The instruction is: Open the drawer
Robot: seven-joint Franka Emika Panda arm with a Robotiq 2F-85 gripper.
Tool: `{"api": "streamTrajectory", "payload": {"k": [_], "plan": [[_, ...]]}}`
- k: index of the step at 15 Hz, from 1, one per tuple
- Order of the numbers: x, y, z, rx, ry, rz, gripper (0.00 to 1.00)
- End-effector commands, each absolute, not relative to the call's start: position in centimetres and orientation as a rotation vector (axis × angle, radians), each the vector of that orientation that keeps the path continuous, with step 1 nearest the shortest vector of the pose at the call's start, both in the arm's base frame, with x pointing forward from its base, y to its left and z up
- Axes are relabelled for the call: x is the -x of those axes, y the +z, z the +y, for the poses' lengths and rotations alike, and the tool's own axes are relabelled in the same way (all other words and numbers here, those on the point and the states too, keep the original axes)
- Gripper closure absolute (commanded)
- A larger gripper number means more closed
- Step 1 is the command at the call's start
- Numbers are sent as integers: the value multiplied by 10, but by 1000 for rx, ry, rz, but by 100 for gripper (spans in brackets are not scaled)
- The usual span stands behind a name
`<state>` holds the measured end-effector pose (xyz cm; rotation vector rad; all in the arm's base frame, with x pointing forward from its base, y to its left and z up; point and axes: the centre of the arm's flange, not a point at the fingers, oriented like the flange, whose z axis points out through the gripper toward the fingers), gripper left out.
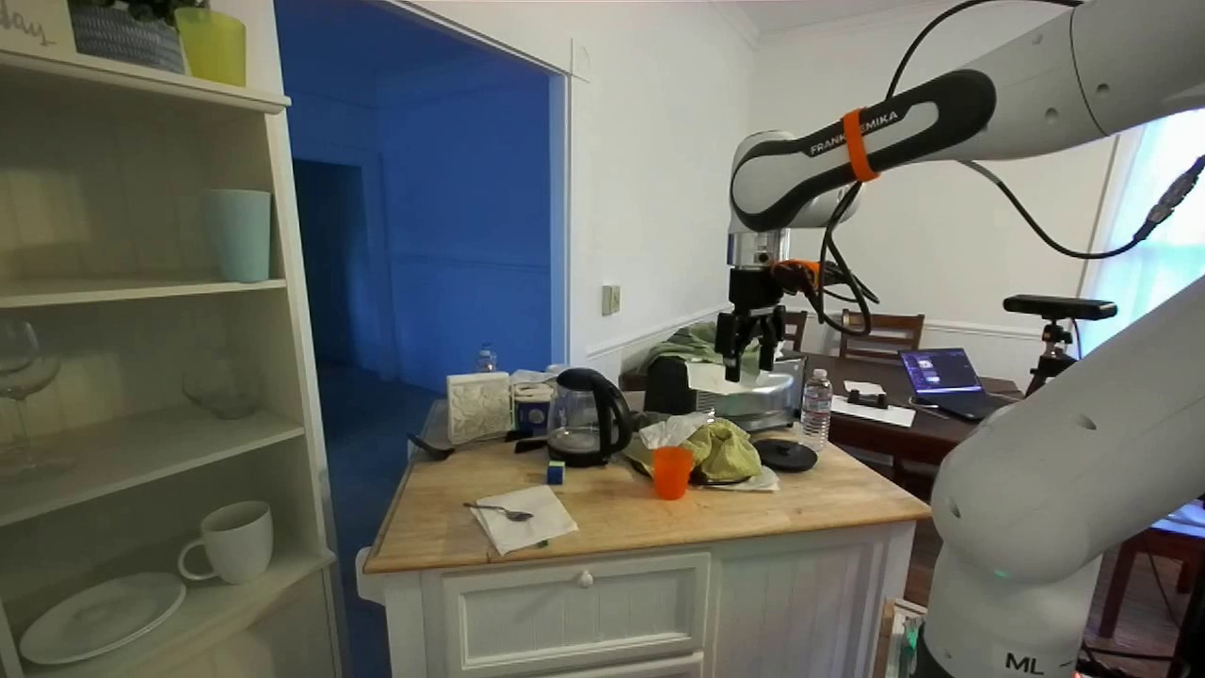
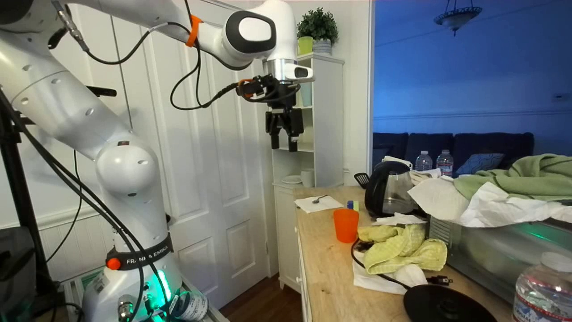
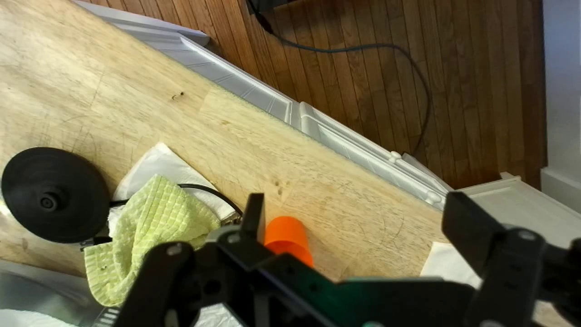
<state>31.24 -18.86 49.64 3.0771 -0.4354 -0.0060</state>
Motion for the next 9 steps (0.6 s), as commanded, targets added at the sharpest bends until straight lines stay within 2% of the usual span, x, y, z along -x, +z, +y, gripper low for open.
{"api": "streamTrajectory", "payload": {"k": [1, 9], "plan": [[-312, 496, -189, -3077, -6, -435, 0], [-323, 494, -183, -3066, -7, -426, 0]]}}
